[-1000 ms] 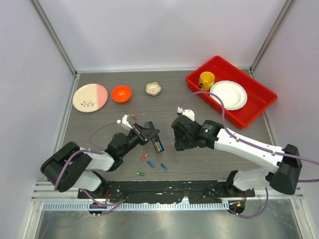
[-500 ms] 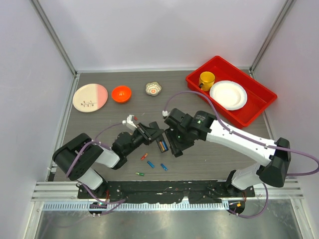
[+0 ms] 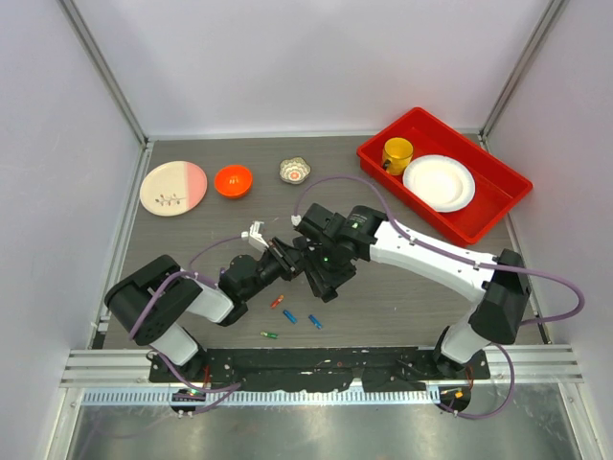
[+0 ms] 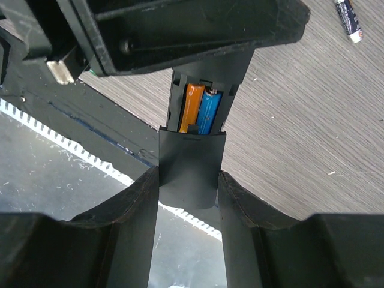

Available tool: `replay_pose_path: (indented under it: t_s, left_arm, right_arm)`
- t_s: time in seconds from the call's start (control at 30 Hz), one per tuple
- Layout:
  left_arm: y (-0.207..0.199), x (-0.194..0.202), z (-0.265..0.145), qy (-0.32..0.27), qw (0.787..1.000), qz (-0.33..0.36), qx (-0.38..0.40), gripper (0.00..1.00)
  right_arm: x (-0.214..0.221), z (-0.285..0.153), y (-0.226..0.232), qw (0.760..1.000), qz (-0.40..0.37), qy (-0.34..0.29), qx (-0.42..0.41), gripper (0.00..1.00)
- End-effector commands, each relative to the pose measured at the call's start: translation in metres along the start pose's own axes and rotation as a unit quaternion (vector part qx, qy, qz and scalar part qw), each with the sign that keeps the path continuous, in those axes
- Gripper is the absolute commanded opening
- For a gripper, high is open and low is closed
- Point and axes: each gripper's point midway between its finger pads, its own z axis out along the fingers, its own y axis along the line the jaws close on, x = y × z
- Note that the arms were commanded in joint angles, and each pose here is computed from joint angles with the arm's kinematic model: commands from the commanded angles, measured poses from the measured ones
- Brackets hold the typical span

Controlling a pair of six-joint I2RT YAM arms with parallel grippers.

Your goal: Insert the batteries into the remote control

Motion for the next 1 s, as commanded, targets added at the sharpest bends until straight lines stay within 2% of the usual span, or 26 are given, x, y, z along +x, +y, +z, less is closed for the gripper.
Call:
replay_pose_path:
  t_s: [0.0,0.97]
  left_arm:
    - [-0.072,-0.015,-0.003,-0.032,0.99,0.01,0.139,0.0]
    - [-0.078,-0.017,-0.01,-0.053,0.987,0.034,0.146,0.0]
  right_arm:
    - [-0.013,-0.004,0.011,1.0,-0.013,-0.019,-0.019,0.01]
    - [-0.028,0.015,0.001,0.998,0.031,-0.047,0.011,0.01]
